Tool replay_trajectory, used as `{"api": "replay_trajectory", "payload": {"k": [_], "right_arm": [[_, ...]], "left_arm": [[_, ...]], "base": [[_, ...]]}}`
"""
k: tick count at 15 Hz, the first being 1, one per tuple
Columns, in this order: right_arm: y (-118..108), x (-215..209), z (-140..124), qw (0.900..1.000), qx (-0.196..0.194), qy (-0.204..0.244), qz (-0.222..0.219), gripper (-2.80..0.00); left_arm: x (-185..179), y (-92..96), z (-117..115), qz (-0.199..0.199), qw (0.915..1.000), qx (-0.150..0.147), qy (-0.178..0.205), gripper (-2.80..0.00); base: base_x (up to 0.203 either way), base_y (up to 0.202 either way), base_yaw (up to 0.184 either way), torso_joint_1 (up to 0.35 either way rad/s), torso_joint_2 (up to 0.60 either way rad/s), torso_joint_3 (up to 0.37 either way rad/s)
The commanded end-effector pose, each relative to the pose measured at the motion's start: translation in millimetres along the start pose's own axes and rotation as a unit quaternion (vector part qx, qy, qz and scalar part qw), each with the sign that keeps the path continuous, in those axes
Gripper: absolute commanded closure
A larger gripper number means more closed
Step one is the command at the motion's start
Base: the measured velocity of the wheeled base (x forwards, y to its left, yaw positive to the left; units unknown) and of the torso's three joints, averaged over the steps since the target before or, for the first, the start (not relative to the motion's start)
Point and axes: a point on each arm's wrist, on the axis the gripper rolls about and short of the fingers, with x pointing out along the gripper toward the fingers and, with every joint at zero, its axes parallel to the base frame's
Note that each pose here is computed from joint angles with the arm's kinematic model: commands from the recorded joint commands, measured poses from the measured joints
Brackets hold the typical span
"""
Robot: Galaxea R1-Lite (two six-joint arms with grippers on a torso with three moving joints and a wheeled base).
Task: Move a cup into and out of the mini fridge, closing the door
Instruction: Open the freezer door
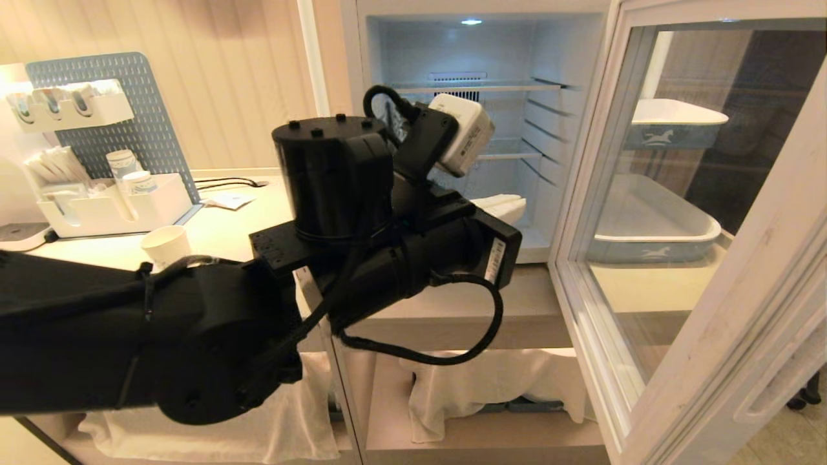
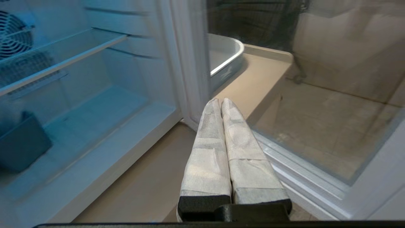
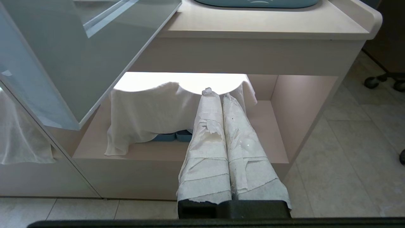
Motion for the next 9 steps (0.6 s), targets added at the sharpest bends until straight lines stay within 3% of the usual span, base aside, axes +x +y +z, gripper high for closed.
{"api": "replay_trajectory", "payload": {"k": [1,3,6,7,9], "right_arm": [[0.0,0.0,0.0,1.0,0.0,0.0,0.0,0.0],[0.0,0.0,-0.2,1.0,0.0,0.001,0.0,0.0],[0.0,0.0,0.0,1.0,0.0,0.0,0.0,0.0],[0.0,0.0,0.0,1.0,0.0,0.0,0.0,0.0],[0.0,0.0,-0.1,1.0,-0.001,0.0,0.0,0.0]], "left_arm": [[5.5,-1.7,-3.0,-0.003,1.0,-0.001,0.002,0.0],[-4.6,13.1,-5.4,0.02,0.9998,-0.002,0.01,0.0],[-40.1,57.7,-16.5,0.065,0.9967,-0.004,0.048,0.0],[-48.6,68.5,-19.0,0.061,0.9965,-0.009,0.057,0.0],[-45.5,64.1,-10.8,0.034,0.998,-0.025,0.046,0.0]], "base": [[0.0,0.0,0.0,0.0,0.0,0.0],[0.0,0.0,0.0,0.0,0.0,0.0],[0.0,0.0,0.0,0.0,0.0,0.0],[0.0,0.0,0.0,0.0,0.0,0.0],[0.0,0.0,0.0,0.0,0.0,0.0]]}}
